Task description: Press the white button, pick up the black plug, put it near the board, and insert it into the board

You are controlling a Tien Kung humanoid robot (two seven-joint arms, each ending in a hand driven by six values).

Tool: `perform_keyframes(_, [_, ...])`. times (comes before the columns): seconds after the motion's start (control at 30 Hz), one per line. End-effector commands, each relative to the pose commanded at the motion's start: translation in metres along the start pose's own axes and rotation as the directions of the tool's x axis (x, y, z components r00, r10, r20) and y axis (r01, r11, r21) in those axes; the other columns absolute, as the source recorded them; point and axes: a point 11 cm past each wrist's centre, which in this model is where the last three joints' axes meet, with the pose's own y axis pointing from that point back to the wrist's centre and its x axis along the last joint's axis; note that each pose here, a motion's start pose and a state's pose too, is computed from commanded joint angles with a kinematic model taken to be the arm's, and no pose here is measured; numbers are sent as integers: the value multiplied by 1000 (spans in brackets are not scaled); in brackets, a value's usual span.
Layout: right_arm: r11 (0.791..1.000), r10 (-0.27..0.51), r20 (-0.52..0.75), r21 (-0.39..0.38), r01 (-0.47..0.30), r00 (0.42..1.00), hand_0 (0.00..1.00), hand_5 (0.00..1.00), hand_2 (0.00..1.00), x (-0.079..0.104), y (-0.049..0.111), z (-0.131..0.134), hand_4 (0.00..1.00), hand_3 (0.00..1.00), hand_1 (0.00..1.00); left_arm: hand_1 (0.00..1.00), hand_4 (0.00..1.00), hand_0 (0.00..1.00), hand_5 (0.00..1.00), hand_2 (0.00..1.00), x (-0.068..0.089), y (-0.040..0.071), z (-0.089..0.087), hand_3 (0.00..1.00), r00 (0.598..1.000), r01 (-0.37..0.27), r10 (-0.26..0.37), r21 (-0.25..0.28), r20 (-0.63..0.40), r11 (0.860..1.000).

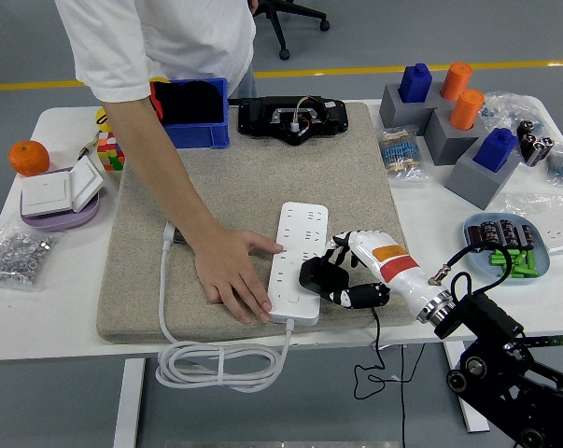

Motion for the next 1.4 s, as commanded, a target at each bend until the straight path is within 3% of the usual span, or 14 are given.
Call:
perform_keyframes(0.17, [1000, 0, -1, -2, 0, 1000, 343, 40, 504, 0, 0, 0, 982, 536, 442, 695, 716, 709, 300, 668, 0, 0, 0, 716, 1000, 0, 0, 1, 0, 1000])
perform_keyframes(0.2, [1000, 0, -1, -3, 0, 1000, 375, 59, 530, 0, 0, 0, 998, 617, 475, 695, 717, 710, 301, 667, 0, 0, 0, 716, 1000, 0, 0, 1, 0, 1000])
perform_keyframes(0.37, [1000, -6, -3, -9, 6, 1000, 375, 59, 530, 0, 0, 1, 998, 617, 475, 695, 717, 710, 301, 667, 0, 0, -1, 716, 1000, 1, -1, 1, 0, 1000])
perform_keyframes(0.4, [1000, -7, -3, -9, 7, 1000, 438, 81, 612, 0, 0, 1, 998, 753, 570, 695, 716, 710, 301, 668, 0, 0, -1, 716, 1000, 1, -1, 2, 0, 1000])
perform_keyframes(0.57, [1000, -9, -2, -8, 9, 1000, 438, 81, 612, -1, 0, 1, 998, 753, 570, 695, 716, 710, 301, 668, -1, 0, -1, 716, 1000, 1, -1, 2, 0, 1000])
perform_keyframes(0.6, [1000, -8, -2, -7, 8, 1000, 508, 104, 673, 0, 0, 0, 998, 785, 630, 695, 717, 710, 301, 668, -1, 0, -1, 716, 1000, 2, -2, 2, 0, 1000])
perform_keyframes(1.17, [1000, 2, 5, -3, -2, 1000, 554, 127, 727, 4, -1, -2, 998, 804, 682, 695, 717, 709, 301, 668, 0, 0, -1, 716, 1000, 2, -2, 2, 0, 1000])
perform_keyframes(1.2, [1000, 3, 7, -4, -3, 1000, 614, 183, 757, 4, 0, -2, 998, 815, 731, 695, 718, 709, 302, 668, -1, 0, -1, 715, 1000, 2, -2, 2, 0, 1000])
perform_keyframes(1.37, [999, 37, 37, -1, -37, 999, 614, 183, 757, 12, 4, -2, 998, 815, 731, 695, 718, 709, 302, 668, -1, 0, -1, 715, 1000, 2, -2, 2, 2, 1000])
perform_keyframes(1.4, [998, 61, 53, 9, -62, 997, 614, 243, 731, 16, 6, -3, 998, 763, 714, 695, 717, 709, 302, 668, -1, 0, -1, 715, 1000, 2, -2, 1, 2, 1000])
